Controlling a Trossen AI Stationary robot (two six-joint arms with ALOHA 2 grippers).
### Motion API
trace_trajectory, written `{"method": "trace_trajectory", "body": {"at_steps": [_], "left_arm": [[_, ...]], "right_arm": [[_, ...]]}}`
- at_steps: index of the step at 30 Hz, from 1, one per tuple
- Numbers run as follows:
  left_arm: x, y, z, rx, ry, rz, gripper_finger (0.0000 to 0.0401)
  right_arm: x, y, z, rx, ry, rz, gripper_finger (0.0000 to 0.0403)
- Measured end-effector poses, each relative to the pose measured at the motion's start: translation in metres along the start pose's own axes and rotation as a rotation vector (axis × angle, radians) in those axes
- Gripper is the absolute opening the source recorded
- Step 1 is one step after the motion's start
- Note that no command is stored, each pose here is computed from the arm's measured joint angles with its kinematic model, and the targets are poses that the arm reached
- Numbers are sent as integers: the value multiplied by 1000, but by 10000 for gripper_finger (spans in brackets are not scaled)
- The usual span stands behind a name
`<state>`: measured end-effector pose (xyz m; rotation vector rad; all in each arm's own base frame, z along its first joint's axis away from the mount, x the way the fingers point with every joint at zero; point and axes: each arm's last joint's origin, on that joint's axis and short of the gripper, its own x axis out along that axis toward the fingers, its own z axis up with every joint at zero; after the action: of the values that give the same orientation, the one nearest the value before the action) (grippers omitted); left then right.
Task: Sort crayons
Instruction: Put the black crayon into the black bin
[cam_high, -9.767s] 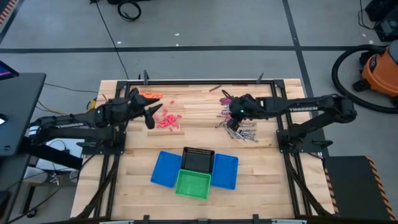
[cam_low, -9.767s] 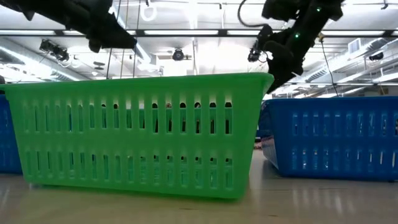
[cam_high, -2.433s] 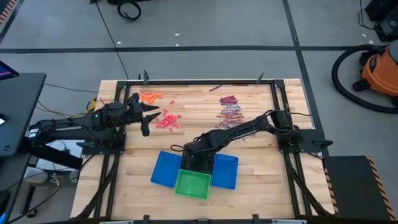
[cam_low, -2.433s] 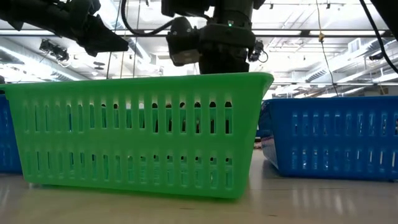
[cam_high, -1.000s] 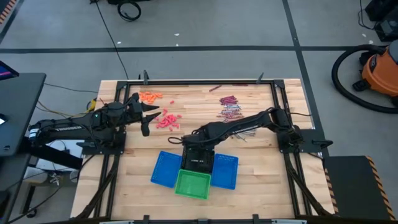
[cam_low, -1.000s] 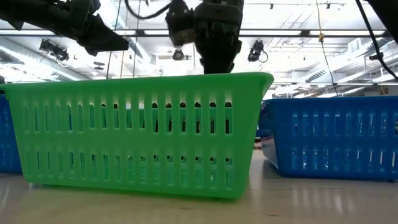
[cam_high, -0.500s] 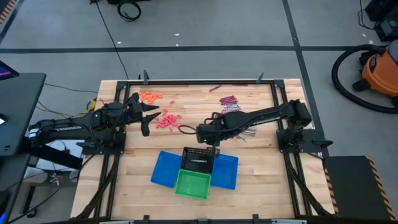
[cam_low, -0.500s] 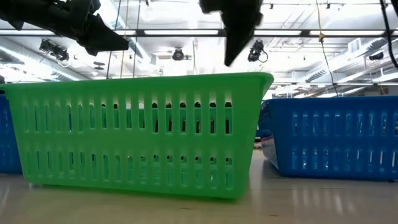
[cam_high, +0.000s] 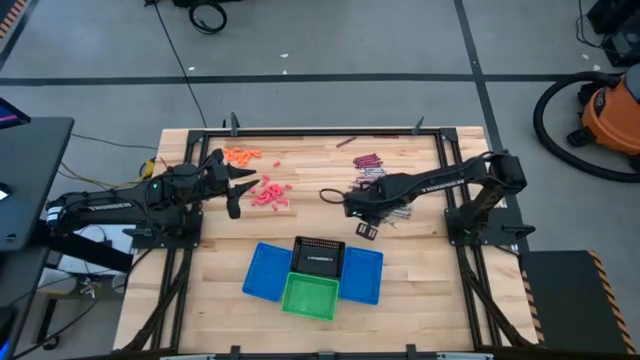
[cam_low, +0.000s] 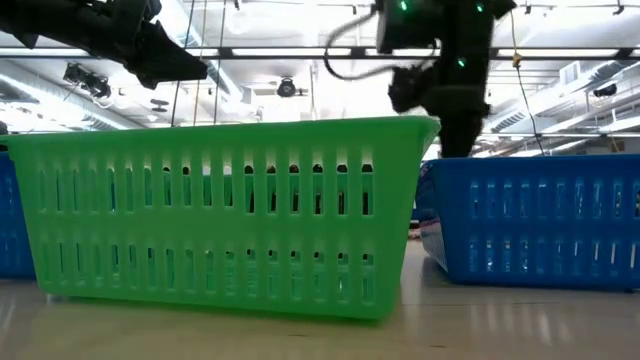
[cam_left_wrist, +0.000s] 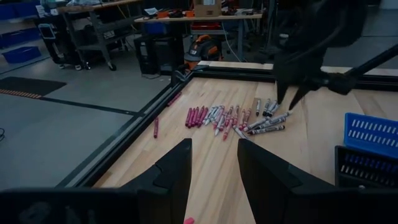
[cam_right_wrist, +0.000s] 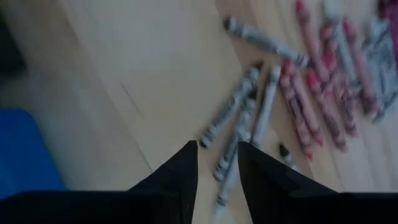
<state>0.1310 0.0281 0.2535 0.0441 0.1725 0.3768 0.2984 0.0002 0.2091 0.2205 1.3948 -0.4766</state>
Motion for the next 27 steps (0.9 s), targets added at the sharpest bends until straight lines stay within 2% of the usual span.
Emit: {"method": "trace_trajectory", "body": {"at_steps": [6, 14, 17, 27], "left_arm": [[0, 0, 0, 0, 1, 0, 141], [0, 0, -1, 1, 9, 0, 141], [0, 0, -2, 1, 21, -1, 141], [0, 0, -3, 12, 31, -1, 141]], "right_arm": [[11, -27, -9, -9, 89, -20, 113], [30, -56, -20, -106, 187, -27, 103], [37, -66, -25, -103, 219, -34, 99], [9, -79, -34, -73, 102, 0, 96]]}}
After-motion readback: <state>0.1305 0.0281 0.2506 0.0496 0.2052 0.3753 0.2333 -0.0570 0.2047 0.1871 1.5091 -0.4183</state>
